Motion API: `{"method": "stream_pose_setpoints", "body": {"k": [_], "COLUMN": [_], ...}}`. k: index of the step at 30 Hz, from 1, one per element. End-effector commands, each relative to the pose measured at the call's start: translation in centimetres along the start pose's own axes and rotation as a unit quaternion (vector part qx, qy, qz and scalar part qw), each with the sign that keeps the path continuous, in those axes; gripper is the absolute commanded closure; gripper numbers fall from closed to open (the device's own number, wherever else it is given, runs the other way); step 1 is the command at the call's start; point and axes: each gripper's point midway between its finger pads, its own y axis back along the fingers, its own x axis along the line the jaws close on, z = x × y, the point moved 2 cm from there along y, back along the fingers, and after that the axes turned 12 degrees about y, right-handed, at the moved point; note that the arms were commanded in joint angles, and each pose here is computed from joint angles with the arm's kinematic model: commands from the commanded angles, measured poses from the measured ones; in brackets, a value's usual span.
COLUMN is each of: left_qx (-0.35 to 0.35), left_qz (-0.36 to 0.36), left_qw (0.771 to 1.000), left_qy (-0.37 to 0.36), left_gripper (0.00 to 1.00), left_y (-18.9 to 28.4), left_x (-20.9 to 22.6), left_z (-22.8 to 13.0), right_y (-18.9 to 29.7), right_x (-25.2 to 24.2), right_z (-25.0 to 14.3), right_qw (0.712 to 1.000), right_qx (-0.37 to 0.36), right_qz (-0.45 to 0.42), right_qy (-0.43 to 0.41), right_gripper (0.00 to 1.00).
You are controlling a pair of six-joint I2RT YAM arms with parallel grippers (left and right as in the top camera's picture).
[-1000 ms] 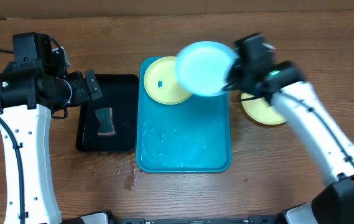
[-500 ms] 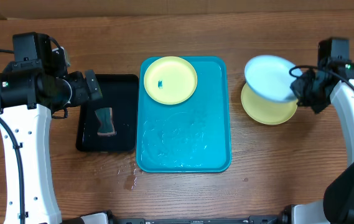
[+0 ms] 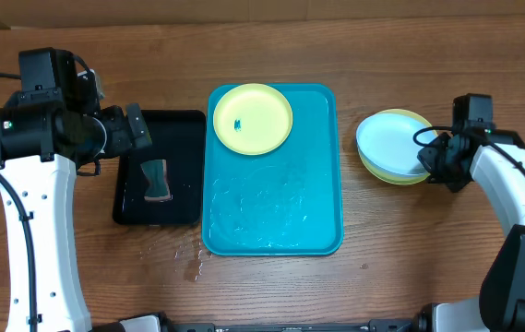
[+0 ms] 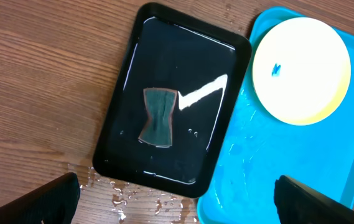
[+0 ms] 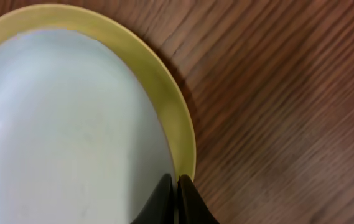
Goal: Clean dirty plates on tray and stack at the side
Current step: 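Lower the pale blue plate onto the yellow plate and open the right gripper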
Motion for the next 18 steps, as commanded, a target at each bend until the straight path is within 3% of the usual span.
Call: {"method": "stream_pose_setpoints", "body": {"k": [1,11,18], "left_qx": [-0.005,-0.005,-0.005], "left_qz": [-0.002,-0.002,-0.002], "left_qw": [1.0,1.0,1.0], "left_qy": [0.001,0.001,0.001], "left_gripper": [0.0,0.0,0.0], "left_y": [0.2,0.2,0.2], "left_x": [-0.1,-0.1,-0.1], "left_z": [0.3,0.3,0.3], "right_y": [0.1,0.1,0.2], "right_x": [-0.1,-0.2,1.8], "right_z": [0.4,-0.3,-1.9], "right_qw": [1.0,1.0,0.997], "right_qx": [-0.018,-0.002,0.023], "right_qz": [-0.001,-0.003,0.032], "right_qy": [0.0,0.004,0.065], "right_gripper": [0.8,0.28,0.14]}}
